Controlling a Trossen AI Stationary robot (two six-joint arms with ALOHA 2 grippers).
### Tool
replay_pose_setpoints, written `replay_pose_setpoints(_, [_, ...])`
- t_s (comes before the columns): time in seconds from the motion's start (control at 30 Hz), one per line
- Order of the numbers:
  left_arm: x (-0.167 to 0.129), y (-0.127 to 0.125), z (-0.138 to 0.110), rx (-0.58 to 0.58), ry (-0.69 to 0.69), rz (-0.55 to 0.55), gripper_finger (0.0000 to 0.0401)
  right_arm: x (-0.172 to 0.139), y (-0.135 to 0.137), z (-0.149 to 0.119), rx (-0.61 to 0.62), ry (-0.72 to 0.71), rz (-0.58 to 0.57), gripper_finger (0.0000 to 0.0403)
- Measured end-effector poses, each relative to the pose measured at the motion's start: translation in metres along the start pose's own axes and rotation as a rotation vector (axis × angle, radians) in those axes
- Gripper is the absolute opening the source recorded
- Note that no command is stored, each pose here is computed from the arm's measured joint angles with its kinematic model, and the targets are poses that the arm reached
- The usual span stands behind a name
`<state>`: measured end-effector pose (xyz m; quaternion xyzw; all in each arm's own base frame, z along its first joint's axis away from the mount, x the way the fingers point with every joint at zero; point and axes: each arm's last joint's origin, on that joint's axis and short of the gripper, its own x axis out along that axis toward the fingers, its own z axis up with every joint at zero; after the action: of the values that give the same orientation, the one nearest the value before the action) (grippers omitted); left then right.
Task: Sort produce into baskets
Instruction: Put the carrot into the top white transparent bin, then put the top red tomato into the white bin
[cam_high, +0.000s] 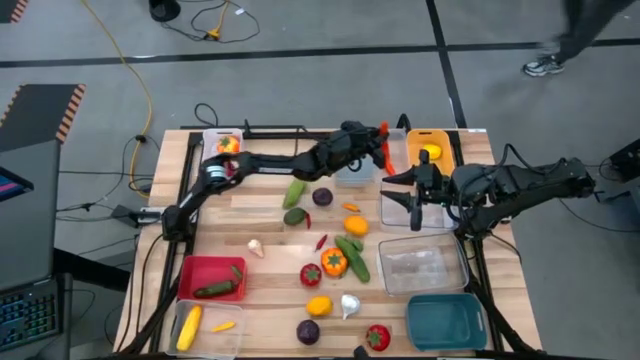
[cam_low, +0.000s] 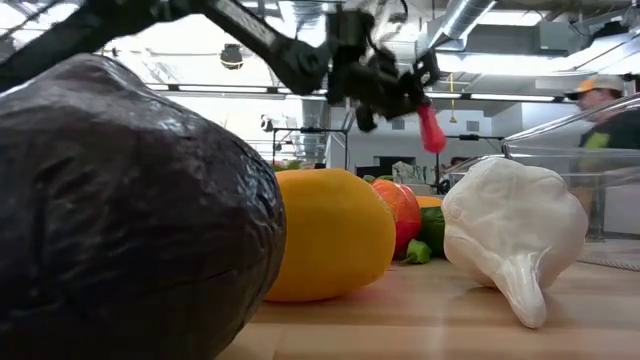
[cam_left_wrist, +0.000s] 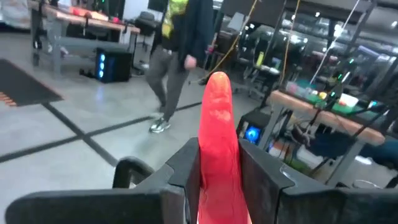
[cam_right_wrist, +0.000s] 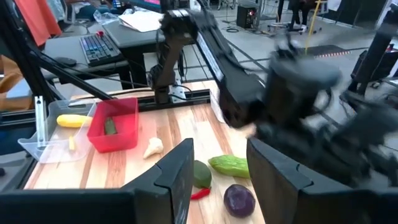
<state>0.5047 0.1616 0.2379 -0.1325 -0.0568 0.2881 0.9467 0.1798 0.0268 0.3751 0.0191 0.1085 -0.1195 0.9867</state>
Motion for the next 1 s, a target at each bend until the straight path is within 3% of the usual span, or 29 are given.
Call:
replay_pose_setpoints(0.2, [0.034,0.008,-0.023,-0.007,-0.009,-0.051,0.008,0.0,-0.001,0.0,0.001,0.0,-0.002,0.0176])
replay_pose_setpoints(0.37, [0.052,0.004,-0.033,0.011,0.067,-0.074,0.0088,0.0,0.0,0.0,0.0,0.002,0.0,0.0176])
replay_pose_setpoints(0.73, [0.056,-0.002,-0.023,0.075,0.127,-0.063,0.0192,0.0,-0.001,-0.004,-0.016,0.041,-0.005,0.0176])
replay_pose_setpoints(1.0, [0.054,-0.004,-0.019,0.072,0.149,-0.123,0.024,0.0,-0.001,-0.004,-0.016,0.041,-0.005,0.0176])
